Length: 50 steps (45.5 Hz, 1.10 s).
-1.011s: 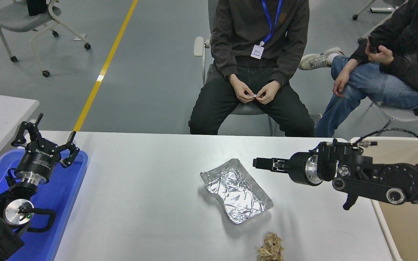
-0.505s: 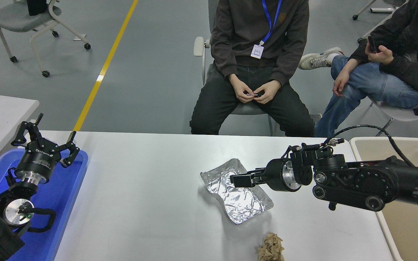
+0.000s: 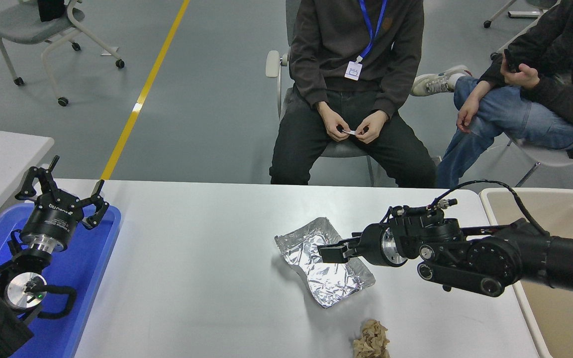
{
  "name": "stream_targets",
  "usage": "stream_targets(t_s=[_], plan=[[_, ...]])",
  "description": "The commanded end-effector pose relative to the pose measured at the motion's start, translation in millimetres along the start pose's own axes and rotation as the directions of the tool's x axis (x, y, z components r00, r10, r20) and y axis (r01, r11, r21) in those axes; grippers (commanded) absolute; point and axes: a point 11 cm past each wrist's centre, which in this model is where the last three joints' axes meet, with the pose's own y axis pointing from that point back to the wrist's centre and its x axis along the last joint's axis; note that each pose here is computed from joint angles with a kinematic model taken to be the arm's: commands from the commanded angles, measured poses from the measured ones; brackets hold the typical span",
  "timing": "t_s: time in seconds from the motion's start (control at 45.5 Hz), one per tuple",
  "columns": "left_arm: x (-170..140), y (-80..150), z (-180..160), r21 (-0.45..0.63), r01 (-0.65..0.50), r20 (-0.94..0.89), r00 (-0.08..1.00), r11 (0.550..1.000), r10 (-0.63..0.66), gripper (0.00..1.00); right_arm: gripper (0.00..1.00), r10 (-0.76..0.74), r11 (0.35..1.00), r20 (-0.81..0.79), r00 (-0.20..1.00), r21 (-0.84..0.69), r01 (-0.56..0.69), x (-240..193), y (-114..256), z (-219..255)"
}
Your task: Clean the table surface
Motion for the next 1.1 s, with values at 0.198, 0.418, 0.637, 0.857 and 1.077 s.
stream_targets(t_s=[0.198, 0.418, 0.637, 0.857, 1.077], plan=[[0, 0, 0, -0.001, -0.001, -0.001, 1.0, 1.0, 0.001, 1.0, 0.99, 0.037, 0.996, -0.017, 0.999, -0.08, -0.039, -36, -18, 19], [0, 0, 0, 0.0, -0.001, 0.0, 1.0, 1.0, 0.001, 1.0, 0.99, 0.04, 0.996, -0.017, 0.999, -0.084, -0.041, -37, -18, 20], [0, 0, 0, 0.0, -0.001, 0.0, 1.0, 1.0, 0.001, 1.0, 0.99, 0.039, 0.993, -0.01, 0.999, -0.112, -0.04, -48, -21, 28], [0, 0, 0, 0.0, -0.001, 0.0, 1.0, 1.0, 0.001, 1.0, 0.88, 0.062, 0.991, 0.0, 0.998, -0.122, -0.062, -58, -22, 30], [0, 0, 0, 0.0, -0.001, 0.0, 1.0, 1.0, 0.001, 1.0, 0.64, 0.061, 0.991, -0.001, 0.998, -0.122, -0.061, -58, -23, 29]])
